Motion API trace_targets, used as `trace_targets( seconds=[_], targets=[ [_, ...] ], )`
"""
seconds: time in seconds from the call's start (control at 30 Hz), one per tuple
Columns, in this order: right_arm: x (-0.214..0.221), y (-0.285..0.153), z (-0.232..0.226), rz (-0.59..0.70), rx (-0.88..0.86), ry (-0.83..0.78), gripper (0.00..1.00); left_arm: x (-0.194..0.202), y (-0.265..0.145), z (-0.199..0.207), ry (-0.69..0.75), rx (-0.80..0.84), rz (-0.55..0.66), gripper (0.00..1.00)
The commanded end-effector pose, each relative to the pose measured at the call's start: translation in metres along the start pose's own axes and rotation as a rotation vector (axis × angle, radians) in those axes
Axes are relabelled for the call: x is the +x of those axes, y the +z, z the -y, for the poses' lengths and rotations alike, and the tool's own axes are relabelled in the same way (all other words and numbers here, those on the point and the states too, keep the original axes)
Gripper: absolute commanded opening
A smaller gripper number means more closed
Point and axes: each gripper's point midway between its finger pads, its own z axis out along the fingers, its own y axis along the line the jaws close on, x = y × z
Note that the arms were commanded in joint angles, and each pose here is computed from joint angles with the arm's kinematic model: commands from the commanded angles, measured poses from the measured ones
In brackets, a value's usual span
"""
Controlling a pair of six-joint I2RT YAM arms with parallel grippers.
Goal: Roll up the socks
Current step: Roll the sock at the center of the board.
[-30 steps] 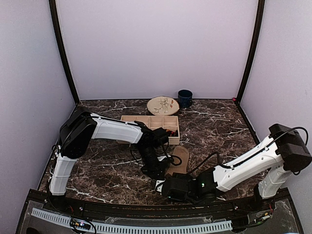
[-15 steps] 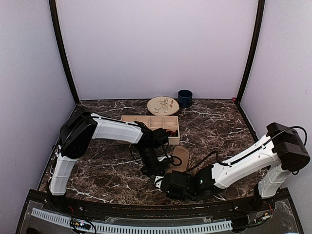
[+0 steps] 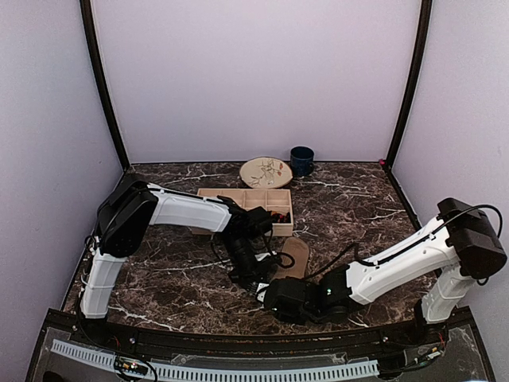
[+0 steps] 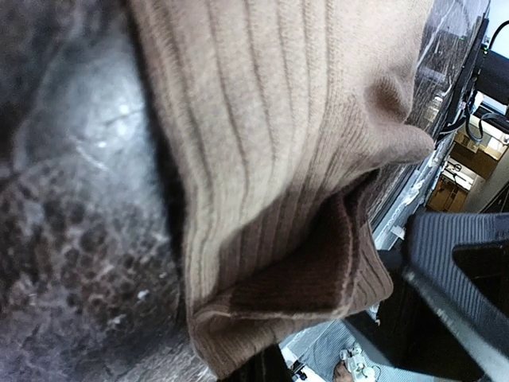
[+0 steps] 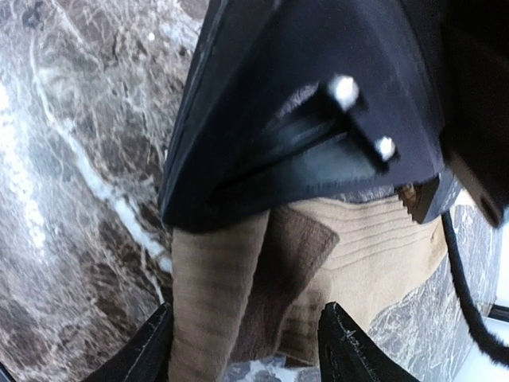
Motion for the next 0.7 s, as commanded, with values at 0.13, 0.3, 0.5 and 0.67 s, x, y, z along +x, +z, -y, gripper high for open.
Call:
trace_targets(
  seconds=[0.13, 0.3, 0.5, 0.67],
  targets=[
    [0.015, -0.014, -0.002, -0.048, 0.002, -0.049, 0.56, -0.003, -0.005, 0.004, -0.002, 0.015, 0.004, 0.0],
    [0.009, -0.019, -0.012, -0.019, -0.018, -0.088, 0.55, -0.003, -0.005, 0.005, -0.002, 0.021, 0.003, 0.0],
    [0.001, -0.017, -0.014, -0.001, 0.004, -0.129, 0.55, -0.002, -0.004, 0.004, -0.004, 0.019, -0.002, 0.0],
    [-0.003, -0.015, -0.008, 0.005, 0.048, -0.16, 0.55, -0.001, -0.004, 0.004, -0.006, 0.02, -0.004, 0.0]
  ],
)
